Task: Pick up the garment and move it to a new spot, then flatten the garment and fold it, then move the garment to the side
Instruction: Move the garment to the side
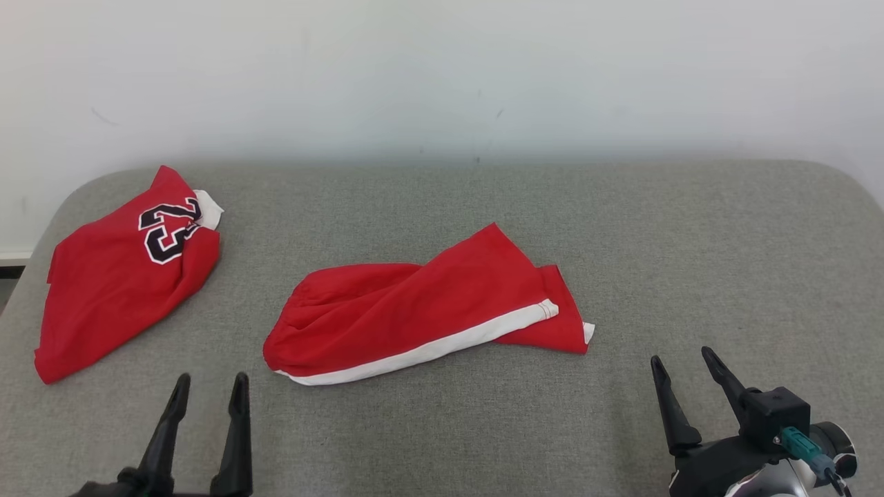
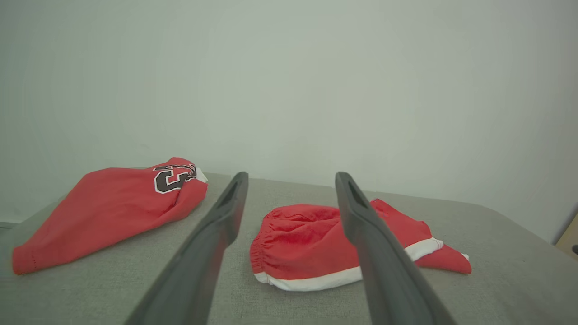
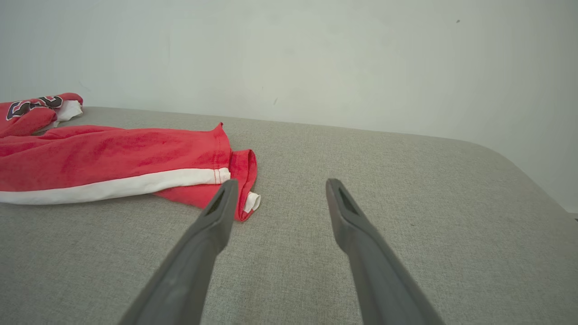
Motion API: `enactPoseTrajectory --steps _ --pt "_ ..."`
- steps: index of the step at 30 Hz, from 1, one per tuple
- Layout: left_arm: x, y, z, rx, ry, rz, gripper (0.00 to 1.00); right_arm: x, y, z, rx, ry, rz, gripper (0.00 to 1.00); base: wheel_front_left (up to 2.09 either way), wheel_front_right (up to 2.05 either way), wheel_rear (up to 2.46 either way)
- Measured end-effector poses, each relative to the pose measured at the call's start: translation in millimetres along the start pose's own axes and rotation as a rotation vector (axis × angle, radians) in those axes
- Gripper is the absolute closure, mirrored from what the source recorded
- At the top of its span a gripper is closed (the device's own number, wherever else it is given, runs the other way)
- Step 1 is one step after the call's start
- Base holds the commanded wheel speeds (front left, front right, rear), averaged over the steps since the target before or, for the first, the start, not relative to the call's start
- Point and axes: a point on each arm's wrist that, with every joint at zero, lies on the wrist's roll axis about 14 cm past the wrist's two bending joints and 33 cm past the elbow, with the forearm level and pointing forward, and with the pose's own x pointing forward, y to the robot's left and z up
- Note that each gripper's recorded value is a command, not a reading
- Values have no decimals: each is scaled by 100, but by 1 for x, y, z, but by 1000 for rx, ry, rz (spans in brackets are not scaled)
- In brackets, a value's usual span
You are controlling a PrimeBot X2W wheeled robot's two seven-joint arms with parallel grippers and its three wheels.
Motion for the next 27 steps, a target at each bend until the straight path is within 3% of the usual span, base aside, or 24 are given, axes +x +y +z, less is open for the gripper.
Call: enactPoseTrajectory --steps 11,27 --pt "-22 19 -23 128 96 70 0 -5 -4 -6 -21 14 -11 0 0 0 0" --pt "-33 28 -44 124 167 99 0 -5 -3 -8 -22 20 -6 0 0 0 0"
